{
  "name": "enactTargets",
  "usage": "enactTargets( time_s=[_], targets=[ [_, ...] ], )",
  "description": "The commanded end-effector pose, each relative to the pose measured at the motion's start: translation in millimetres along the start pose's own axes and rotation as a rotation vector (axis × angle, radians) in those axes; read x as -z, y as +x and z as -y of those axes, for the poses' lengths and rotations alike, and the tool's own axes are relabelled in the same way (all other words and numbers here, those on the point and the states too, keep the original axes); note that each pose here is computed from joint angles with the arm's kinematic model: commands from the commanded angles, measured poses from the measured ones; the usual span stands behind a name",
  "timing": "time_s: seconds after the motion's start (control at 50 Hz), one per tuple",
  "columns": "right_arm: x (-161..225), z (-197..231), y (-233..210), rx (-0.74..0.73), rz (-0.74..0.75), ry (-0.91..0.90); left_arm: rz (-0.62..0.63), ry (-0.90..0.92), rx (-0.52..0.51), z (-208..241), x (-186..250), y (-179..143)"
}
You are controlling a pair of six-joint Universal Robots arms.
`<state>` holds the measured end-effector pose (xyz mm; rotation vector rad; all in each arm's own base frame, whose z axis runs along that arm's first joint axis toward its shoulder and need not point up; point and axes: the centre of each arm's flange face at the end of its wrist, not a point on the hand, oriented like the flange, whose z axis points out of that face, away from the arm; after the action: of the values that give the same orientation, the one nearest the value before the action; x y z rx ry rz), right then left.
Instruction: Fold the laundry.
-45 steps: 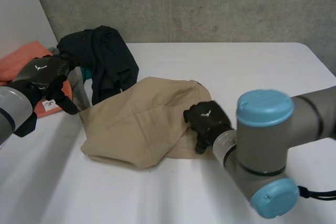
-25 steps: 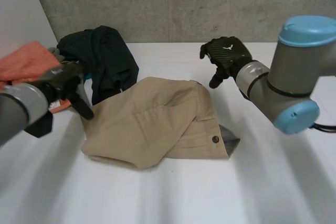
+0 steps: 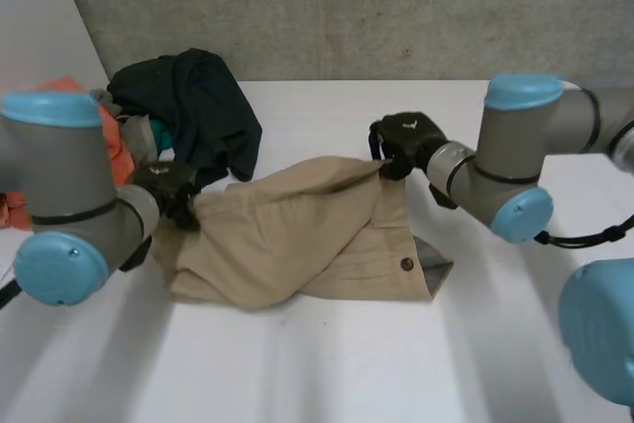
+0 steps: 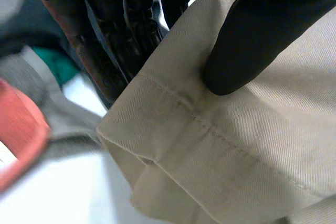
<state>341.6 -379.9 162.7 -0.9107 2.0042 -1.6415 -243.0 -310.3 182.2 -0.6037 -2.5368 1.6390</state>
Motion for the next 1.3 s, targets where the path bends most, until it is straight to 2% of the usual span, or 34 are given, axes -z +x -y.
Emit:
enactTargets(
  time_s=[0.02, 0.16, 0.3, 0.32, 0.4, 0.52, 0.62, 0.7, 0.86, 0.94, 1.1, 1.2, 1.3],
  targets=[
    [46.6, 60.5, 11.1, 0.034, -0.027, 0.056, 0.027, 0.17, -0.028, 55.8, 46.0, -10.9],
    [112.0, 123.7, 23.2, 0.121, -0.107, 0.153, -0.022, 0.316, -0.102, 103.2, 109.3, -12.0],
    [198.6, 204.9, 31.2, 0.204, -0.238, 0.366, -0.046, 0.613, -0.133, 170.0, 209.1, -18.5],
    [216.8, 220.3, 29.8, 0.215, -0.261, 0.415, -0.05, 0.681, -0.125, 182.5, 231.8, -19.8],
    [246.2, 241.6, 28.6, 0.237, -0.303, 0.473, -0.079, 0.818, -0.064, 206.7, 282.3, -22.9],
    [266.2, 253.6, 30.0, 0.242, -0.327, 0.484, -0.139, 0.853, 0.038, 222.1, 296.7, -25.1],
    [257.7, 250.1, 26.6, 0.225, -0.293, 0.468, -0.153, 0.831, 0.065, 230.4, 274.5, -26.4],
    [235.1, 234.5, 23.4, 0.195, -0.262, 0.41, -0.132, 0.783, 0.069, 233.2, 236.4, -28.7],
    [180.3, 195.5, 33.7, 0.15, -0.304, 0.299, -0.086, 0.75, 0.071, 236.5, 127.8, -30.3],
    [147.2, 178.5, 41.8, 0.129, -0.409, 0.333, -0.072, 0.733, 0.084, 226.7, 59.9, -30.0],
    [93.3, 149.4, 43.6, 0.157, -0.556, 0.514, -0.069, 0.75, 0.097, 200.5, -24.7, -23.6],
    [52.0, 114.3, 50.1, 0.237, -0.622, 0.557, -0.054, 0.762, 0.099, 186.3, -53.2, -12.8],
    [20.9, 79.7, 53.2, 0.318, -0.688, 0.471, -0.014, 0.755, 0.114, 180.0, -62.4, -5.5]
  ],
)
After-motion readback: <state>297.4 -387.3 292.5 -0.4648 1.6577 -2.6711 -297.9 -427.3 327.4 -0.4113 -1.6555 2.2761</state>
